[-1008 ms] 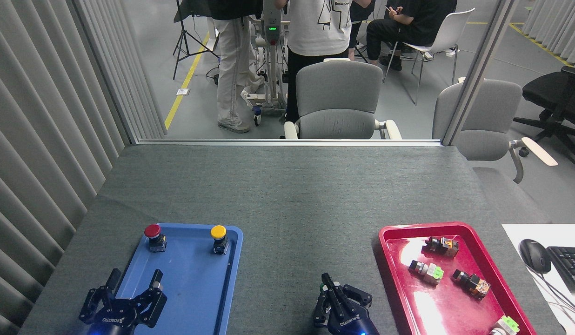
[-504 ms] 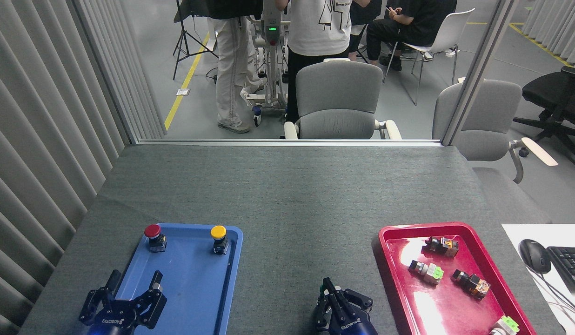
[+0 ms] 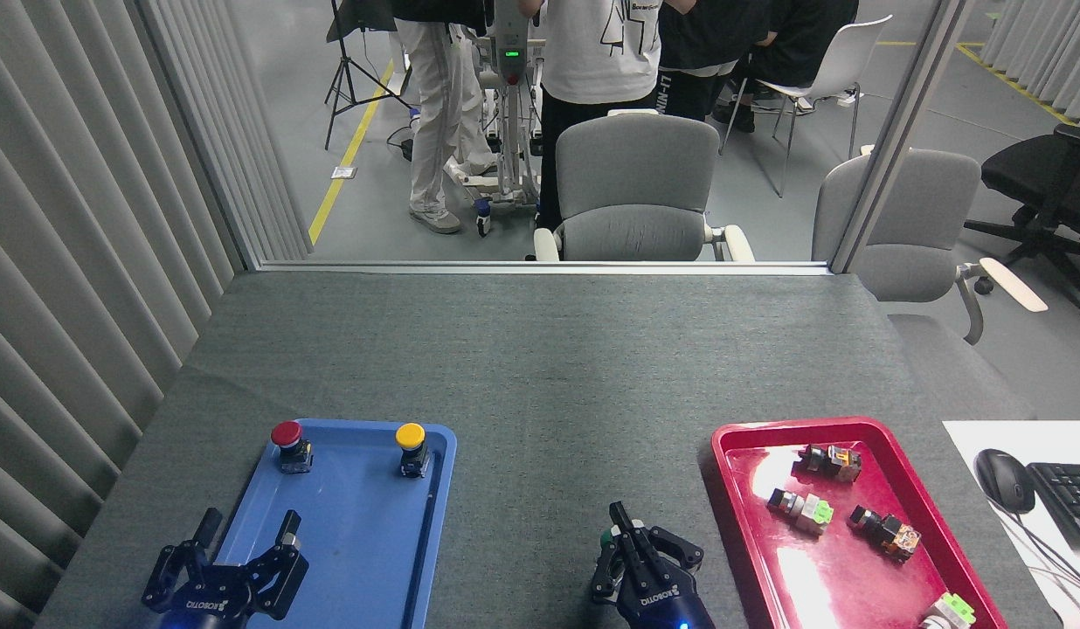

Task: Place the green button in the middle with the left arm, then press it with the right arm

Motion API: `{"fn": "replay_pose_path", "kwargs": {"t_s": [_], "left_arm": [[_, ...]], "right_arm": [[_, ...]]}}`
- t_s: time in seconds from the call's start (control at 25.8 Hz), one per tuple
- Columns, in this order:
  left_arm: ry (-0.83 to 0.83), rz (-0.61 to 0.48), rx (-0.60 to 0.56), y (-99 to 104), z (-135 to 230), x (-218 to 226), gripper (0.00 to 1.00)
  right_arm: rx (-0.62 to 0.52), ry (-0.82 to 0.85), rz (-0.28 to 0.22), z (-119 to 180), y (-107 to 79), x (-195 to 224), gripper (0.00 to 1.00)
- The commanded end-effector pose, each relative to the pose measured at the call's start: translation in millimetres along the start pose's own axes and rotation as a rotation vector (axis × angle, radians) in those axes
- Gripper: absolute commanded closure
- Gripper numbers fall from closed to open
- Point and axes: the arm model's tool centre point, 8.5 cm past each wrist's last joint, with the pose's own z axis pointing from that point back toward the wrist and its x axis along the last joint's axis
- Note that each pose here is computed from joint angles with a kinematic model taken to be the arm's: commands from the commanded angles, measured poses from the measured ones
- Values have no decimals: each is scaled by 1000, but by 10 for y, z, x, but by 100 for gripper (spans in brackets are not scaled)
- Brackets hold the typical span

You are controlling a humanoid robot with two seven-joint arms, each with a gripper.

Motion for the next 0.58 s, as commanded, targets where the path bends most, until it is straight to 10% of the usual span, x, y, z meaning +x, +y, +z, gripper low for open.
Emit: {"fn": "replay_pose_path", "kwargs": {"t_s": [0.0,0.23,0.54], "left_arm": [[0,-1,1,2,3,-7,1],[0,-1,0,-1,3,-2,1],[2,5,2,-5,-4,15,1]], "right_arm": [[-54,9,-17,-14,-99,-14,72],[-152,90,-61,-3,-233,-193,4],[-136,218,-23,145,-182,-797,1]]}}
